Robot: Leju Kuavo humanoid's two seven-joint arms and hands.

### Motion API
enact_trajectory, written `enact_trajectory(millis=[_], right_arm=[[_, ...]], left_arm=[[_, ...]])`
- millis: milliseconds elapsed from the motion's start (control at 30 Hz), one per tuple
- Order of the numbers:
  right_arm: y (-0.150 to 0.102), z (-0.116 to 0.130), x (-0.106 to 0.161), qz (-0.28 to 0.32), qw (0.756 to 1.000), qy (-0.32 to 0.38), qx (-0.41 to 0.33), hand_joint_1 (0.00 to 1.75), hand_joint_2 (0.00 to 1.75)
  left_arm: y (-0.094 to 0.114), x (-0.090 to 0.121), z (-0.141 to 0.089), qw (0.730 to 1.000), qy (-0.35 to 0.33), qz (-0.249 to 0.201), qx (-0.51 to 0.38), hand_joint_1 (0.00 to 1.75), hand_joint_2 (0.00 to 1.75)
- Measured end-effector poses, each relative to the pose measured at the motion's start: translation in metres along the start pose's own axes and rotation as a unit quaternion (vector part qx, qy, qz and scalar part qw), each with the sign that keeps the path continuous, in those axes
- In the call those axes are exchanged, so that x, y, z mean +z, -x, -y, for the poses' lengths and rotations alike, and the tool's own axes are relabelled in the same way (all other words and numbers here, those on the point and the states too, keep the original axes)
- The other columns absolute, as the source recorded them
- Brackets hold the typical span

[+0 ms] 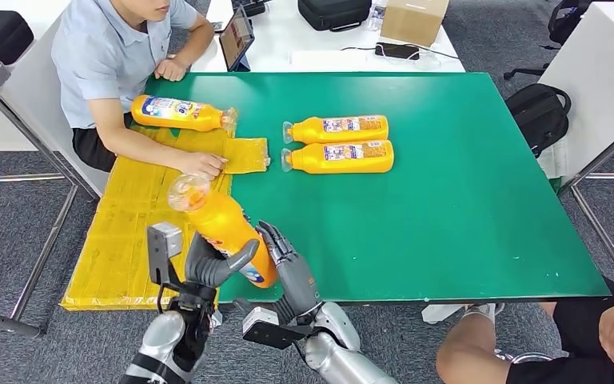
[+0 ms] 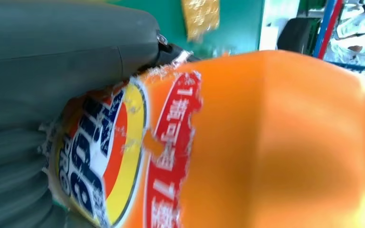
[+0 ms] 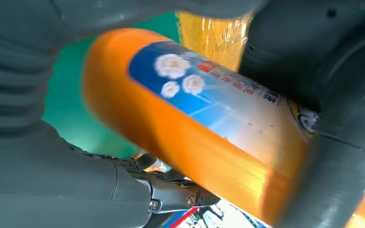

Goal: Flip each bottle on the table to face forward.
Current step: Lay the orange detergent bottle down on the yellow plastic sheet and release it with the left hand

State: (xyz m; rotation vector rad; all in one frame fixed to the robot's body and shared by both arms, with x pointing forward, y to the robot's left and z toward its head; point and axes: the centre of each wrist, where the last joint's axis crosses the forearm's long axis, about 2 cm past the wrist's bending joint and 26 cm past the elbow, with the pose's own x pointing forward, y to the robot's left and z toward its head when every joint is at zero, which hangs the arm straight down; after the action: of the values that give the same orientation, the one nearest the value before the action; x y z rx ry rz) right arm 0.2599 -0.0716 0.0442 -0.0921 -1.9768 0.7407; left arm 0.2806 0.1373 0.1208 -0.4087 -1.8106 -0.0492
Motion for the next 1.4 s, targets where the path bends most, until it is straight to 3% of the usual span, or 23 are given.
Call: enact_trajectory(millis=[200, 400, 733, 800, 933, 967, 1100, 1400], right_arm=[[0.003, -0.001, 0.005, 0.014, 1.0, -0.022, 0.015, 0.0, 0.0], [-0.005, -0.014, 0.012, 0.021, 0.998, -0.055, -0.004, 0.0, 0.0], [-0.005, -0.015, 0.013, 0.023, 0.998, -0.06, -0.005, 0.0, 0.0], [-0.006, -0.016, 0.013, 0.027, 0.997, -0.068, -0.006, 0.0, 0.0], [-0.007, -0.018, 0.014, 0.031, 0.996, -0.084, -0.01, 0.0, 0.0], [-0.007, -0.018, 0.014, 0.032, 0.996, -0.085, -0.01, 0.0, 0.0], [-0.009, -0.018, 0.013, 0.035, 0.996, -0.085, -0.013, 0.0, 0.0], [-0.015, -0.021, 0.009, 0.047, 0.995, -0.089, -0.023, 0.0, 0.0]], left_arm=[[-0.006, -0.033, -0.047, 0.988, 0.042, -0.013, -0.15, 1.75, 1.75], [-0.026, -0.068, -0.098, 0.975, 0.039, -0.022, -0.218, 1.75, 1.75], [-0.032, -0.076, -0.11, 0.966, 0.032, -0.024, -0.254, 1.75, 1.75], [-0.04, -0.091, -0.126, 0.937, 0.034, -0.035, -0.346, 1.75, 1.75], [-0.074, -0.142, -0.167, 0.769, 0.087, -0.087, -0.627, 1.75, 1.75], [-0.077, -0.146, -0.17, 0.754, 0.093, -0.094, -0.644, 1.75, 1.75], [-0.086, -0.158, -0.182, 0.712, 0.114, -0.131, -0.68, 1.75, 1.75], [-0.08, -0.158, -0.195, 0.664, 0.161, -0.205, -0.701, 1.75, 1.75]])
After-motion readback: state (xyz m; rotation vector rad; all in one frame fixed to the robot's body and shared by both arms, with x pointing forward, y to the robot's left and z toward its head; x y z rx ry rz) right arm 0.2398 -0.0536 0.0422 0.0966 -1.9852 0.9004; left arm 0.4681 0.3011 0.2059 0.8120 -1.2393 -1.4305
